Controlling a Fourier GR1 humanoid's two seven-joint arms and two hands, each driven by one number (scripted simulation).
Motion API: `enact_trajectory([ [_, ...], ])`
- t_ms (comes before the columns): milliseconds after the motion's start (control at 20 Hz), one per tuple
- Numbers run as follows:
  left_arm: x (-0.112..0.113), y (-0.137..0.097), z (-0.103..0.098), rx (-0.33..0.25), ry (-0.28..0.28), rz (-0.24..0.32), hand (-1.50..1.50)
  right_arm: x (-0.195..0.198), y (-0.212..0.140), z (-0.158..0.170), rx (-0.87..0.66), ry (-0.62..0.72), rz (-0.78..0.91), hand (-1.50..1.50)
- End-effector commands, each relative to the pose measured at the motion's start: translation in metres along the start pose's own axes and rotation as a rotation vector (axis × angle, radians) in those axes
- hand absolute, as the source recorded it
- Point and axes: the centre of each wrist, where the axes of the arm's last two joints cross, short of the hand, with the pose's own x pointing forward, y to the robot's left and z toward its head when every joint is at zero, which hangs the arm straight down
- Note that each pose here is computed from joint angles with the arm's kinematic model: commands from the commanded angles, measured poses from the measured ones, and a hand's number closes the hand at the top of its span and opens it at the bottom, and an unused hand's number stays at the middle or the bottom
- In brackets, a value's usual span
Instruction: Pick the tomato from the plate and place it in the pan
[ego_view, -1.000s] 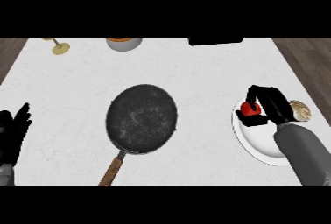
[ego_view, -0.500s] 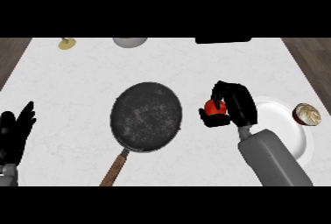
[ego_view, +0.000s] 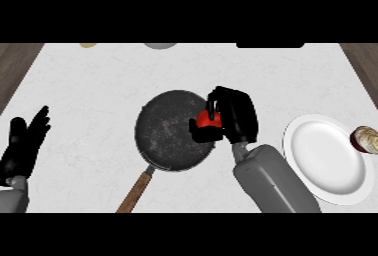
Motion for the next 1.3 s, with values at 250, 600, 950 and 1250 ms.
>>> enact_trajectory([
  [250,0.011,-0.013,-0.011,-0.02,-0.043,-0.021,0.0,0.005,0.045,-0.049,0.021,0.112,-0.009,1.5],
  [600,0.017,-0.028,-0.011,-0.064,-0.072,-0.02,0.0,-0.008,0.069,-0.05,0.086,0.13,-0.064,1.5],
  [950,0.052,-0.027,-0.025,-0.089,-0.097,-0.006,0.0,-0.027,0.075,-0.047,0.131,0.2,-0.237,-1.5],
  [1250,0.031,-0.046,-0.014,-0.109,-0.095,-0.015,0.0,-0.03,0.08,-0.043,0.074,0.163,-0.299,-1.5],
])
